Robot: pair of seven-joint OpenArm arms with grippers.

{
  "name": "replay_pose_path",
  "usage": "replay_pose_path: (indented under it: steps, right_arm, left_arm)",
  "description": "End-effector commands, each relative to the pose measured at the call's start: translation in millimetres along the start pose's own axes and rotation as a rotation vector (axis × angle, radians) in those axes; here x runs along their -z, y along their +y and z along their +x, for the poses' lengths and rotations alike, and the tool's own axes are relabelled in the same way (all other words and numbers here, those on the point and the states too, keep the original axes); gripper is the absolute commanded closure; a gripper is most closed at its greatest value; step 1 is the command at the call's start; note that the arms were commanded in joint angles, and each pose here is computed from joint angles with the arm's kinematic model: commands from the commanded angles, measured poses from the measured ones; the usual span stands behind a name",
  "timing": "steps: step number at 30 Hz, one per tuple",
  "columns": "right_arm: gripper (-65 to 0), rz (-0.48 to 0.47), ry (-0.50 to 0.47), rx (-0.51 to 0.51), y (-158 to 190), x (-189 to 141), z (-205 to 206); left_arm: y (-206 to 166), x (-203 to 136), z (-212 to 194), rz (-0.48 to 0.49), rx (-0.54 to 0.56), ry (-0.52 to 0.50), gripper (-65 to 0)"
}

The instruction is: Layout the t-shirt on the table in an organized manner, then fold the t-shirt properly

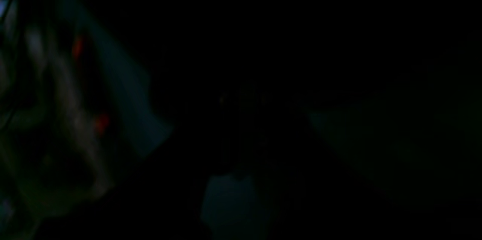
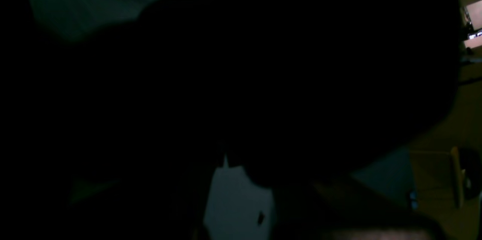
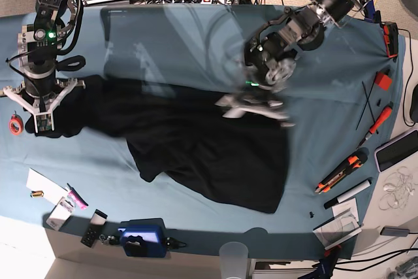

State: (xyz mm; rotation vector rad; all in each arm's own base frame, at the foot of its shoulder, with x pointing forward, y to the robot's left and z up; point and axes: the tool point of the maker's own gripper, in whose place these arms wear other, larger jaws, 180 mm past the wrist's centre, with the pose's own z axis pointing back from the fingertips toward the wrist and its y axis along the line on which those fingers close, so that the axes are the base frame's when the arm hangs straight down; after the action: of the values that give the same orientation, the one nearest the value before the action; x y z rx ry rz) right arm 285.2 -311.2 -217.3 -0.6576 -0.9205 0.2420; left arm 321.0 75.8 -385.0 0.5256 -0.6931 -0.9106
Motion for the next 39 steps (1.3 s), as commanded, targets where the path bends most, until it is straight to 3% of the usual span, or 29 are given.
replay_pose_path:
  steps: [1, 10, 14, 19, 25, 30, 36, 39]
  right_arm:
    - [0.0, -0.043, -0.074, -0.001, -14, -2, 19]
    - [0.0, -0.039, -0.340, 0.093, -45, 0, 106]
    - [0.0, -0.042, -0.446, 0.149, -74, 10, 146]
    - [0.0, -0.035, -0.505, 0.302, -119, 39, 185]
    - [0.0, 0.125, -0.546, 0.392, -135, 72, 226]
    - [0.0, 0.192, -0.559, 0.411, -142, 87, 263]
    - [0.0, 0.246, -0.633, 0.352, -135, 94, 324]
    - [0.0, 0.195, -0.685, 0.299, -143, 89, 354]
  left_arm:
    - [30, -9, 22, 0.098, -0.023, -0.071, 0.0]
    - [147, -23, 68, 0.285, -0.175, -0.221, 0.0]
    - [209, -33, 90, 0.296, -0.282, -0.356, 0.0]
    - [267, -45, 120, 0.226, -0.418, -0.499, 0.0]
    - [310, -33, 144, 0.215, -0.443, -0.537, 0.0]
    - [359, -27, 154, 0.261, -0.463, -0.547, 0.0]
    - [411, -33, 165, 0.290, -0.446, -0.546, 0.0]
    - [439, -42, 168, 0.321, -0.464, -0.544, 0.0]
